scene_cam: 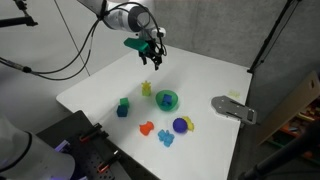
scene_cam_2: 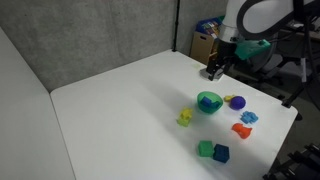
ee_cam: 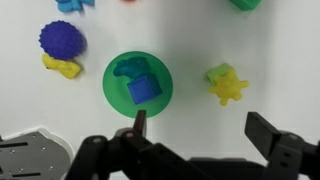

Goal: Pick up the yellow toy from the lime green block and put it in the green bowl

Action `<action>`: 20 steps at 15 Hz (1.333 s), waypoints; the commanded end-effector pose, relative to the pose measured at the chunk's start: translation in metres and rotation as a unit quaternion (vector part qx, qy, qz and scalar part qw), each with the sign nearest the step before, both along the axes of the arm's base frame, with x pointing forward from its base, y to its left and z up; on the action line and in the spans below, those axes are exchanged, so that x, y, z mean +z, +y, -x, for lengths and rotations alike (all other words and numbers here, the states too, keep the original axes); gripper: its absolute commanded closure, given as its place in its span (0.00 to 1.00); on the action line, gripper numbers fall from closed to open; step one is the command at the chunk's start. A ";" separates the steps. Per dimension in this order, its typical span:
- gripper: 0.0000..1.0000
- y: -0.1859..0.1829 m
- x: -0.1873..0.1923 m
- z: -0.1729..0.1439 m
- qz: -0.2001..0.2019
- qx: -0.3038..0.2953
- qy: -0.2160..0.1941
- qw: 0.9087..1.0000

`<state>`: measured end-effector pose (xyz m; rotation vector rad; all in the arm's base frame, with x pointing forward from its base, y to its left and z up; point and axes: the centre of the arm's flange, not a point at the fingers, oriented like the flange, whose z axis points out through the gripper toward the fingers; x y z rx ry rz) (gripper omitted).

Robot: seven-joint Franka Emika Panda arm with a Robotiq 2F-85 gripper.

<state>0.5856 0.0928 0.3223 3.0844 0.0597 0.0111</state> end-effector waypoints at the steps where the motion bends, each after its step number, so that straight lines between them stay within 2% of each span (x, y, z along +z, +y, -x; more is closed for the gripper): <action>1: 0.00 0.042 -0.018 -0.029 0.000 0.017 -0.005 1.000; 5: 0.00 0.081 -0.061 -0.044 -0.003 0.049 0.012 0.999; 9: 0.00 0.103 -0.107 -0.054 -0.006 0.066 0.037 0.997; 13: 0.00 0.113 -0.146 -0.061 0.010 0.070 0.054 0.996; 20: 0.00 0.122 -0.188 -0.066 0.023 0.079 0.071 0.994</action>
